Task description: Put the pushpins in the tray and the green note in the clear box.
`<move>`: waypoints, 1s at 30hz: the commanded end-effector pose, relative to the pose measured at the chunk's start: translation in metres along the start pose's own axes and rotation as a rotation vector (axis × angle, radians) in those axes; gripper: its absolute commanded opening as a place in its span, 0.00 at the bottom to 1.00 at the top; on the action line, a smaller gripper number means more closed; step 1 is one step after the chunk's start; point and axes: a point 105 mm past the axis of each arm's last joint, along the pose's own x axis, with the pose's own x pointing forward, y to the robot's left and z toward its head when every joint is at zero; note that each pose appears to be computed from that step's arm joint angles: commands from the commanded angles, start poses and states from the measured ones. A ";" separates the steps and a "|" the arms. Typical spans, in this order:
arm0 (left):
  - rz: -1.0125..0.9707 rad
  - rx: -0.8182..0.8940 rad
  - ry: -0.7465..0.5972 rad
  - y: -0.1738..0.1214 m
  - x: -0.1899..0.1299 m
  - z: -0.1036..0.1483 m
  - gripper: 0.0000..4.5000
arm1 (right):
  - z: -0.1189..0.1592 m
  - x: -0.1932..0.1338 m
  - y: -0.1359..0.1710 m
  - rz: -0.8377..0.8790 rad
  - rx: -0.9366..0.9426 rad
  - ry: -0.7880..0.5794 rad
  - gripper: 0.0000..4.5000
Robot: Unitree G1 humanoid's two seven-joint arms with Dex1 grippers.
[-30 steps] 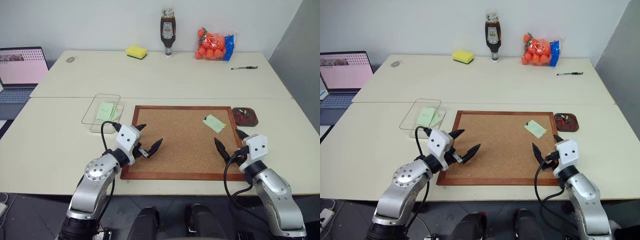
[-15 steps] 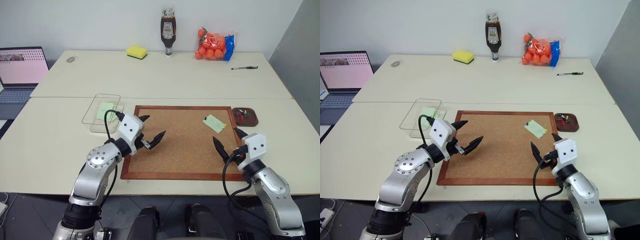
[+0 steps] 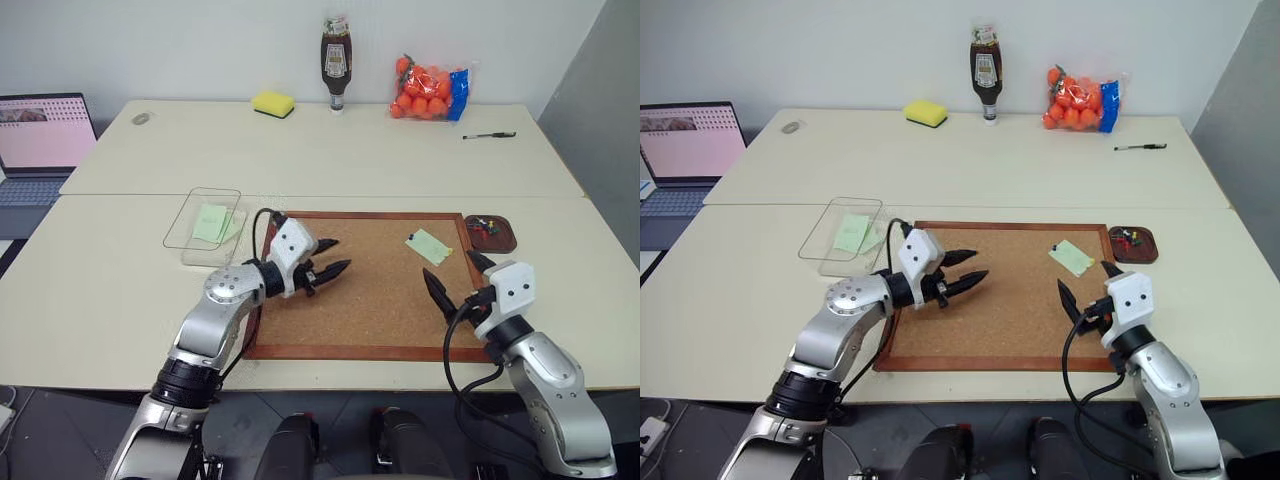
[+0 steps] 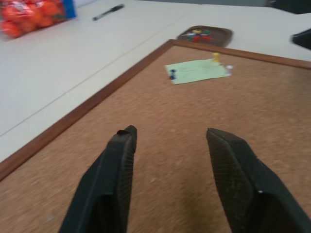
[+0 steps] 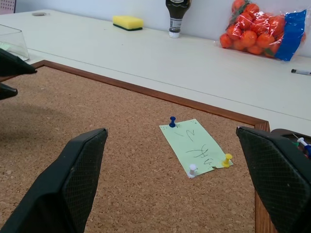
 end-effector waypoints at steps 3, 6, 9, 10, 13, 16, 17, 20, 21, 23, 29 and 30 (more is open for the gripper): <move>-0.110 0.049 -0.045 -0.012 0.010 0.012 0.22 | 0.017 -0.002 -0.003 -0.010 -0.017 -0.047 1.00; -0.138 0.055 -0.037 -0.016 0.016 0.010 0.07 | 0.017 -0.001 -0.001 0.004 -0.009 -0.040 1.00; -0.148 0.060 -0.026 -0.017 0.023 0.005 0.02 | 0.017 0.000 0.001 0.036 -0.002 -0.028 1.00; -0.153 0.059 -0.020 -0.017 0.025 0.003 0.02 | 0.017 0.001 0.003 0.052 0.002 -0.020 1.00; -0.164 0.049 0.000 -0.019 0.030 -0.005 0.02 | 0.015 0.003 0.009 0.113 0.014 0.010 1.00; -0.175 0.040 0.018 -0.020 0.032 -0.014 0.02 | 0.013 0.008 0.008 0.124 0.019 0.041 1.00; -0.178 0.035 0.031 -0.021 0.033 -0.017 0.02 | 0.012 0.011 0.007 0.120 0.026 0.050 1.00; -0.182 0.026 0.062 -0.022 0.033 -0.027 0.02 | 0.011 0.023 0.000 0.104 0.058 0.082 1.00; -0.183 0.031 0.072 -0.022 0.034 -0.030 0.02 | 0.011 0.029 -0.003 0.096 0.060 0.091 1.00; -0.185 0.036 0.082 -0.022 0.034 -0.033 0.02 | 0.012 0.038 -0.007 0.086 0.062 0.097 1.00; -0.223 0.016 0.086 -0.030 0.034 -0.035 0.02 | 0.007 0.086 -0.024 0.043 0.069 0.151 1.00; -0.225 0.016 0.086 -0.030 0.034 -0.035 0.02 | 0.005 0.091 -0.025 0.044 0.064 0.158 1.00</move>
